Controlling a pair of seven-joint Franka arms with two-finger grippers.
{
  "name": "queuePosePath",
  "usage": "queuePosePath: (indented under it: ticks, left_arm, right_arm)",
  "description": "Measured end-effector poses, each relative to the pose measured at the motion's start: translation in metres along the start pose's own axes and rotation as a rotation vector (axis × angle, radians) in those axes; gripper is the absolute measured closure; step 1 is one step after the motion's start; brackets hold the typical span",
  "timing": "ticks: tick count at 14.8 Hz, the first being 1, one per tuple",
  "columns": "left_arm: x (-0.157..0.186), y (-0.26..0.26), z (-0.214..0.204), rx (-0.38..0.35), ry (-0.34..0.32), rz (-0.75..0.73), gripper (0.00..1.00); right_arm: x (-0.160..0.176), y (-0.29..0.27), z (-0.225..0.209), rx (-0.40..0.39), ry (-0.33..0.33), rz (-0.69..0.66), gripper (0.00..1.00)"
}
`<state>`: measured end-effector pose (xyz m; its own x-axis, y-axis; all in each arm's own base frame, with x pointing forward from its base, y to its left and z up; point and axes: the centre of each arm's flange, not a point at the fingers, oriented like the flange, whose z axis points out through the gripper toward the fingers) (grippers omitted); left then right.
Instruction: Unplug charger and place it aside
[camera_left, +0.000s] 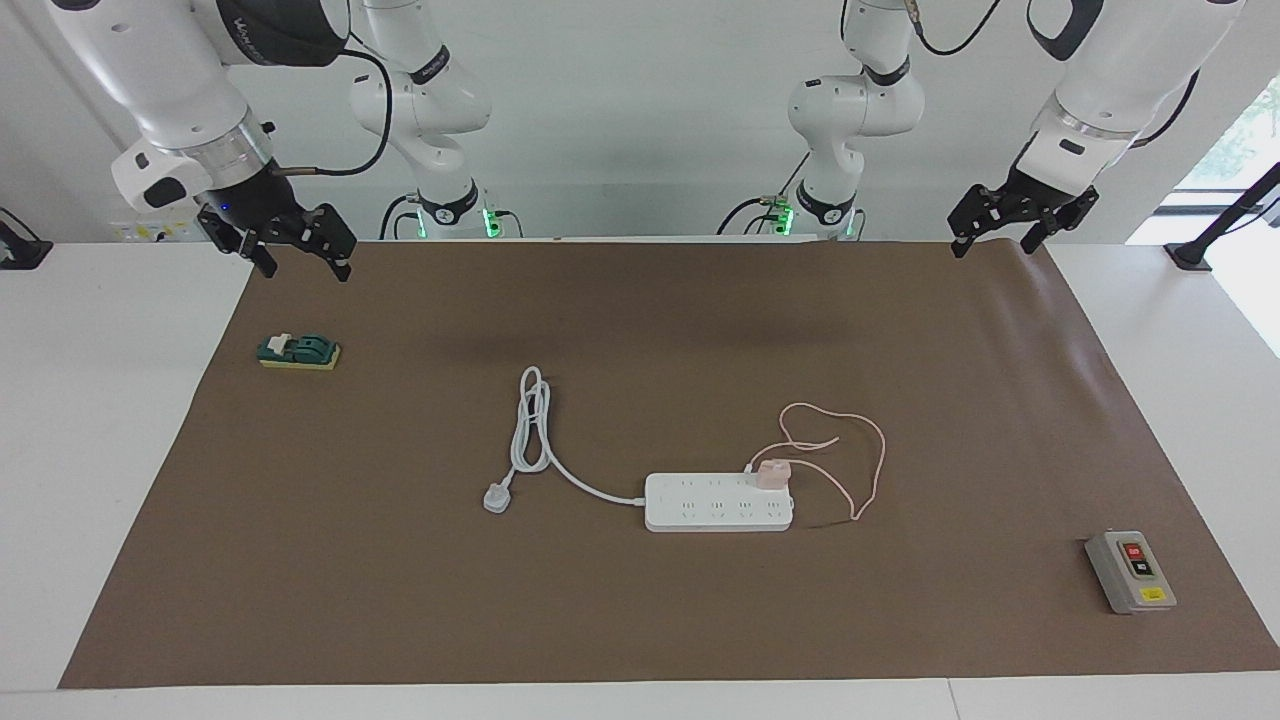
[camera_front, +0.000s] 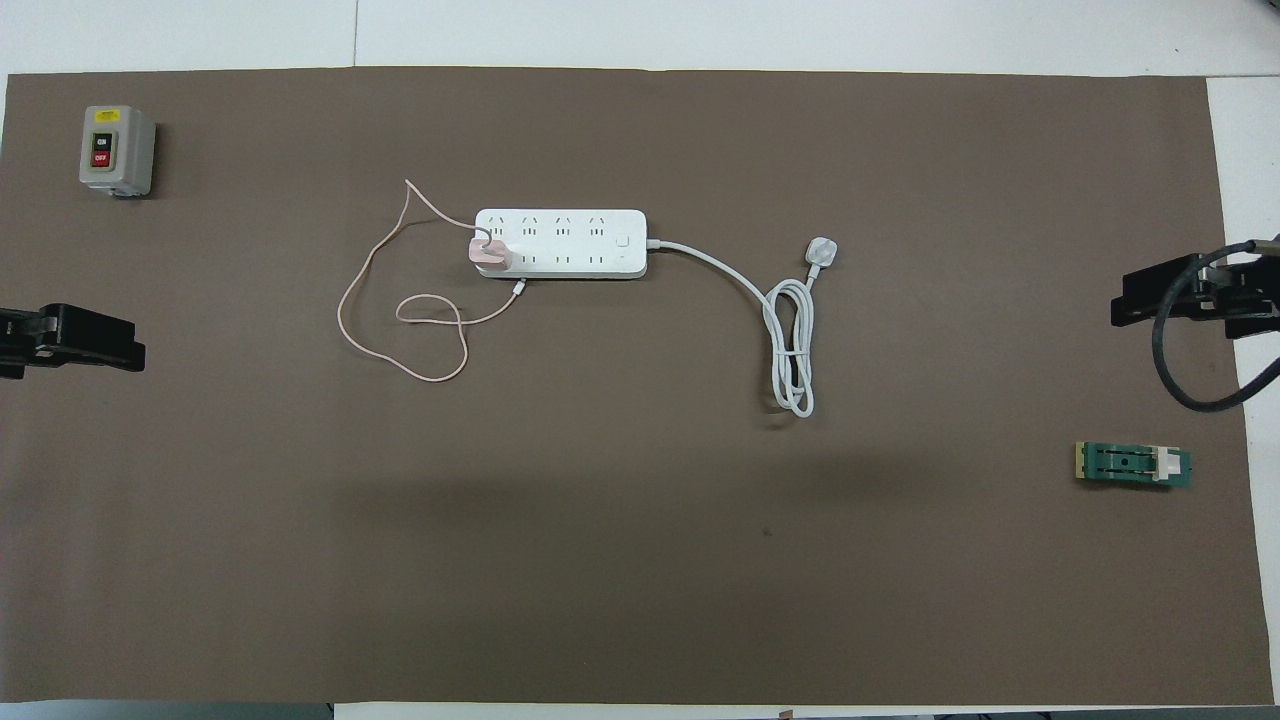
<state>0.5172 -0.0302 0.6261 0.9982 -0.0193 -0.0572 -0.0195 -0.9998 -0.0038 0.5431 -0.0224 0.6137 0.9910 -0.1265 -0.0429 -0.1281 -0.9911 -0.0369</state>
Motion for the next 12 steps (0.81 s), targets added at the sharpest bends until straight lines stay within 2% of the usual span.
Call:
queuePosePath:
  ticks: [8, 12]
  left_arm:
    - [0.000, 0.001, -0.001, 0.000, 0.003, -0.013, 0.00]
    - [0.000, 0.011, -0.002, 0.002, 0.008, -0.122, 0.00]
  right_arm:
    - [-0.001, -0.006, 0.001, -0.001, -0.002, -0.011, 0.00]
    - [0.000, 0.007, -0.001, 0.001, 0.001, 0.014, 0.00]
